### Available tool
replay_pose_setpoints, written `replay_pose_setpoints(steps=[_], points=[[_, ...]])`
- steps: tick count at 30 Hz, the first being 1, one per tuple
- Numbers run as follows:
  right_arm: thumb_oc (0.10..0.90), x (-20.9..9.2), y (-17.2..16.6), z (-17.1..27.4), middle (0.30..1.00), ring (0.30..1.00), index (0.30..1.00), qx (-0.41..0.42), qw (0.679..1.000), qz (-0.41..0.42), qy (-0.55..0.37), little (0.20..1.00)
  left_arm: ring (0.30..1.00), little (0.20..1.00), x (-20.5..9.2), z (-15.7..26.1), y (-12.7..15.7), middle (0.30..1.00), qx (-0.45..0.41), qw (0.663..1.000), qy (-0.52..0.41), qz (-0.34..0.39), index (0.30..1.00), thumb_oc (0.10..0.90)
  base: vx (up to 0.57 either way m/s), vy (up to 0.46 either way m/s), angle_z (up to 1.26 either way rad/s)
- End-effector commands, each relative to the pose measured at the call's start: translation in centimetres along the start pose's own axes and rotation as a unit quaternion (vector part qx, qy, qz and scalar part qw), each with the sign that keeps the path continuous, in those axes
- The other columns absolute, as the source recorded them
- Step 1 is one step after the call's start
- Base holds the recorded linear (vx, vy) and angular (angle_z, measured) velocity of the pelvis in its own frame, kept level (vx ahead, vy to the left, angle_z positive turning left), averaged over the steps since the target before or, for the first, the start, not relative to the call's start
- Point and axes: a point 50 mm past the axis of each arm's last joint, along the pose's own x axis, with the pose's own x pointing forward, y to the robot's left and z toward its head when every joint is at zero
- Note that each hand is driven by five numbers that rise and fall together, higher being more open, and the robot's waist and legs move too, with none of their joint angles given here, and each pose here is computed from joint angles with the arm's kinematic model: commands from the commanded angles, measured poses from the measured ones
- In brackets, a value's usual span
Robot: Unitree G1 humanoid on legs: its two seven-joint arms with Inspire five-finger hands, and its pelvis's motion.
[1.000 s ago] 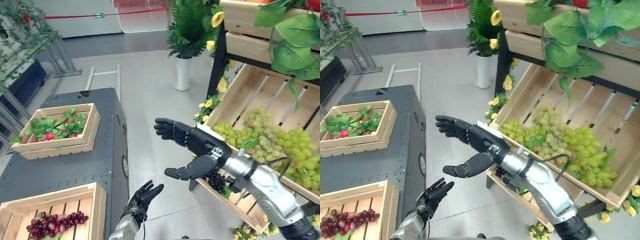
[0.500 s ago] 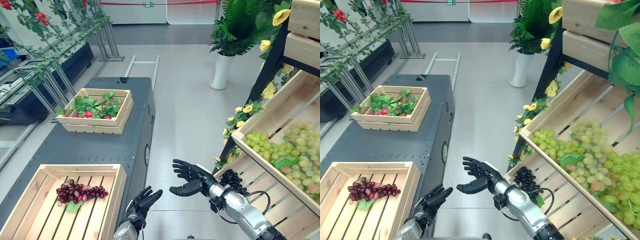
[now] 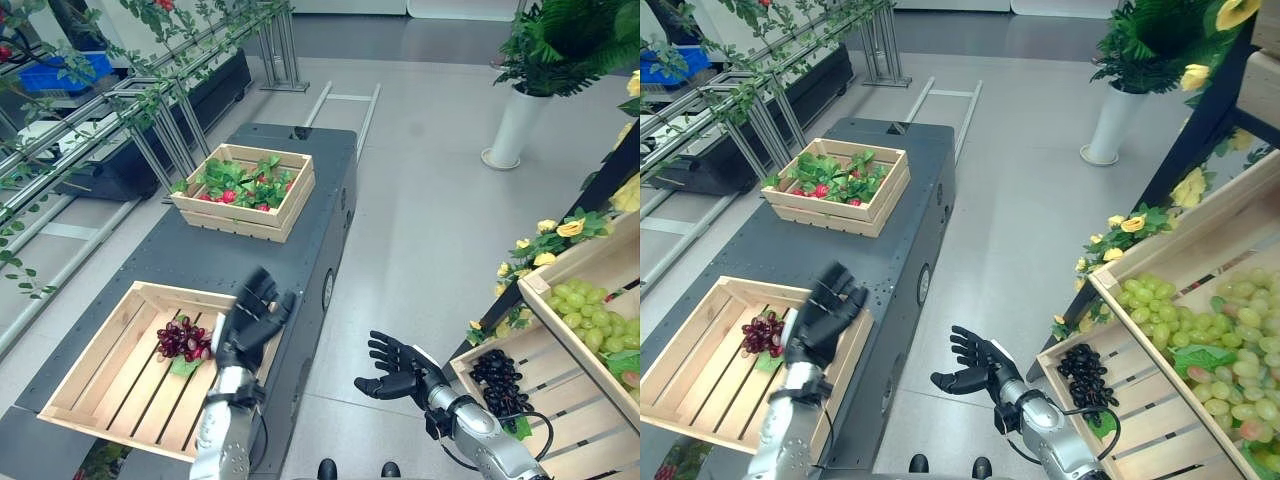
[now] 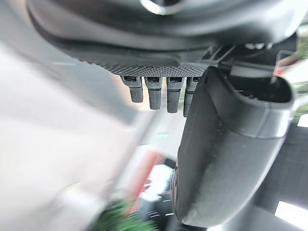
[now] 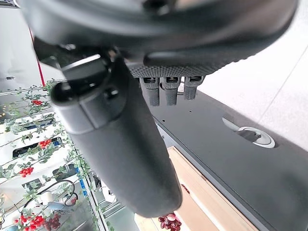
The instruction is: Pick up the fruits from the basket on one side to the basket on the other side
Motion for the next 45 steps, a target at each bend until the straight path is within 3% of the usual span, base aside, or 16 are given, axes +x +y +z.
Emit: replay_pose_setpoints(steps=[1, 6, 10, 15, 17, 24, 25, 35, 37, 42, 45], points=[[0.800, 1.1, 0.7, 3.3, 0.900, 0.900, 0.900, 0.021, 0.996, 0.014, -0.083, 0.900, 0.900, 0.900, 3.5, 4.4, 0.3, 0.900, 0.125, 0.985, -0.119, 0.006, 0.900, 0.800, 0.09, 0.059, 0.21], [0.800, -0.1, 0.8, 0.5, 0.900, 0.900, 0.900, 0.001, 0.999, 0.027, -0.019, 0.900, 0.900, 0.900, 4.1, 6.0, 4.6, 0.900, 0.230, 0.963, -0.108, 0.092, 0.900, 0.800, 0.10, 0.081, 0.09], [0.800, -0.5, 0.4, -0.8, 0.900, 0.900, 0.900, -0.007, 1.000, 0.028, 0.000, 0.900, 0.900, 0.900, 4.2, 6.4, 5.6, 0.900, 0.312, 0.937, -0.102, 0.122, 0.900, 0.800, 0.03, 0.058, 0.08], [0.800, 0.7, -0.1, 1.2, 0.900, 0.900, 0.900, -0.037, 0.998, 0.029, -0.031, 0.900, 0.900, 0.900, 6.3, 7.3, 6.2, 0.900, 0.457, 0.865, -0.125, 0.168, 0.900, 0.800, -0.17, 0.051, 0.10], [0.800, 1.3, -0.2, 2.9, 0.900, 0.900, 0.900, -0.049, 0.997, 0.028, -0.061, 0.900, 0.900, 0.900, 8.1, 9.1, 6.5, 0.900, 0.525, 0.815, -0.150, 0.192, 0.900, 0.800, -0.21, 0.028, 0.04], [0.800, 2.7, -0.3, 6.5, 0.900, 0.900, 0.900, -0.091, 0.990, 0.027, -0.108, 0.900, 0.900, 0.900, 11.0, 13.6, 7.3, 0.900, 0.609, 0.729, -0.187, 0.248, 0.900, 0.800, -0.19, 0.032, 0.10], [0.800, 3.1, -0.1, 7.9, 0.900, 0.900, 0.900, -0.106, 0.986, 0.028, -0.123, 0.900, 0.900, 0.900, 11.9, 15.4, 7.0, 0.900, 0.643, 0.689, -0.210, 0.259, 0.900, 0.800, -0.15, 0.011, 0.20], [0.800, 3.5, -1.2, 10.2, 0.900, 0.900, 0.900, -0.132, 0.982, 0.014, -0.136, 0.900, 0.900, 0.900, 13.9, 20.1, 6.3, 0.900, 0.714, 0.582, -0.241, 0.307, 0.900, 0.800, -0.05, 0.081, 0.09], [0.800, 3.5, -1.5, 10.2, 0.900, 0.900, 0.900, -0.136, 0.982, 0.009, -0.134, 0.900, 0.900, 0.900, 14.1, 20.6, 6.1, 0.900, 0.716, 0.575, -0.247, 0.309, 0.900, 0.800, 0.01, 0.138, 0.04], [0.800, 3.3, -2.0, 10.8, 0.900, 0.900, 0.900, -0.139, 0.981, 0.007, -0.138, 0.900, 0.900, 0.900, 14.9, 23.5, 4.3, 0.900, 0.756, 0.502, -0.297, 0.296, 0.900, 0.800, 0.02, 0.112, -0.02], [0.800, 3.3, -2.4, 11.1, 0.900, 0.900, 0.900, -0.146, 0.980, 0.000, -0.138, 0.900, 0.900, 0.900, 15.4, 24.4, 3.4, 0.900, 0.761, 0.487, -0.313, 0.294, 0.900, 0.800, -0.02, 0.086, 0.00]])
